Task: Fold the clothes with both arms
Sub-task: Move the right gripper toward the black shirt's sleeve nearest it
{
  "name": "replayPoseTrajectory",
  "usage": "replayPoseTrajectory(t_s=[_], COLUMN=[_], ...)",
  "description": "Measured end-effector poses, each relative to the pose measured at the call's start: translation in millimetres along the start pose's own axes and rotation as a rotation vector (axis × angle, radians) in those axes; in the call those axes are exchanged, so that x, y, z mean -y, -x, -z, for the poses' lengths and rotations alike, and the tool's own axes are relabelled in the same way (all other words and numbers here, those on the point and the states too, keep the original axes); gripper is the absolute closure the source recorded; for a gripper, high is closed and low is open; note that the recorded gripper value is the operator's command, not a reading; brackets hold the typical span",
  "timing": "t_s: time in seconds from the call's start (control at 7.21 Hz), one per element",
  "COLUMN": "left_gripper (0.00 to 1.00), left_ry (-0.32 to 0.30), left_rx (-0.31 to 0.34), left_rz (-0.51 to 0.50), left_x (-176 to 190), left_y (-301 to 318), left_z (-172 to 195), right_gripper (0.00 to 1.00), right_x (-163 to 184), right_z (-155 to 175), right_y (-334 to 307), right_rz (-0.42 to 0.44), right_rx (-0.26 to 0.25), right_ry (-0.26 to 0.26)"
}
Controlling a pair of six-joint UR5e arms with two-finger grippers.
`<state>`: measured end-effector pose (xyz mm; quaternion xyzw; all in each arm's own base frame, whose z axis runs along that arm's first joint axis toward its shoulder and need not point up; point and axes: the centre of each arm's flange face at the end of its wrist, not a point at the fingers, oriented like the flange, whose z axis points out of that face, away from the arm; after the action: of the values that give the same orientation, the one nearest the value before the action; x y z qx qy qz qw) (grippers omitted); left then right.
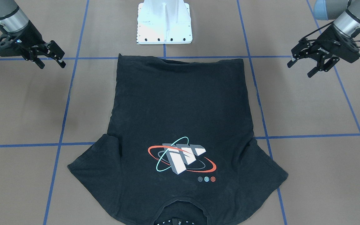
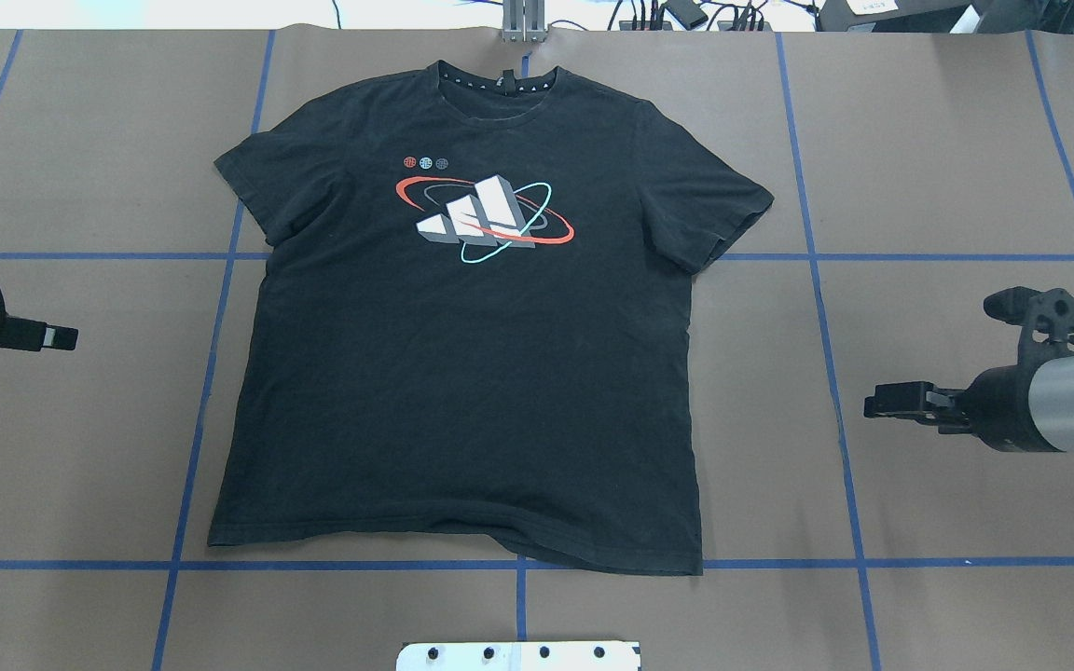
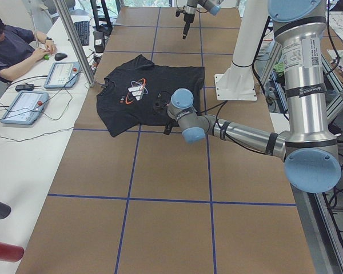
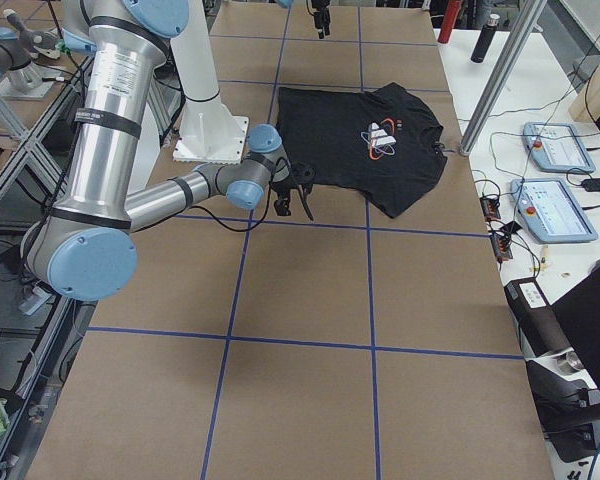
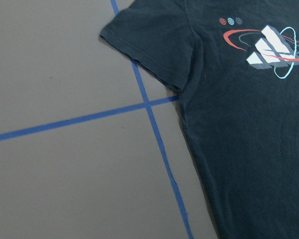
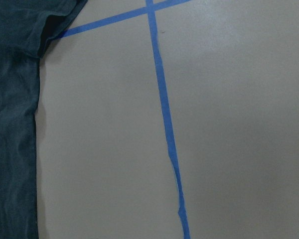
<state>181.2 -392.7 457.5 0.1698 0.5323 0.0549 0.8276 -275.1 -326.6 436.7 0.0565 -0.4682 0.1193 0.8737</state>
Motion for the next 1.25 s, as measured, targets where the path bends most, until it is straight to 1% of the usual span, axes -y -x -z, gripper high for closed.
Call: replayPoseTrajectory(t_s=[0.14,0.42,0.69,0.83,0.97,1.11,1.25], left_gripper=[0.00,0.00,0.00,0.00,0.00,0.00,0.00], left_ry=[-0.002,-0.005,-0.007,-0.009,-0.010,-0.011,-0.011], left_rx=[0.001,0.003,0.002,0.000,-0.001,-0.002,-0.002], left_rz=[0.001,0.002,0.002,0.001,0.000,-0.001,-0.001], left_x=[-1,-1,0,1,2,2,3], left_y=[0,1,0,-1,-2,-3,-3], left_z=[-1,-1,-2,-2,-1,-1,-1], right_gripper=[0.00,0.00,0.00,0.01,0.02,0.07,0.20], right_x=[19,71,129,160,187,210,232], right_z=[-19,-47,-71,-88,-103,-118,-135], right_y=[8,26,45,57,71,81,86], right_rz=[0.004,0.052,0.140,0.159,0.159,0.158,0.162], right_rx=[0.001,-0.003,-0.049,-0.069,-0.082,-0.083,-0.064], right_ry=[-0.029,-0.091,-0.139,-0.155,-0.166,-0.178,-0.197])
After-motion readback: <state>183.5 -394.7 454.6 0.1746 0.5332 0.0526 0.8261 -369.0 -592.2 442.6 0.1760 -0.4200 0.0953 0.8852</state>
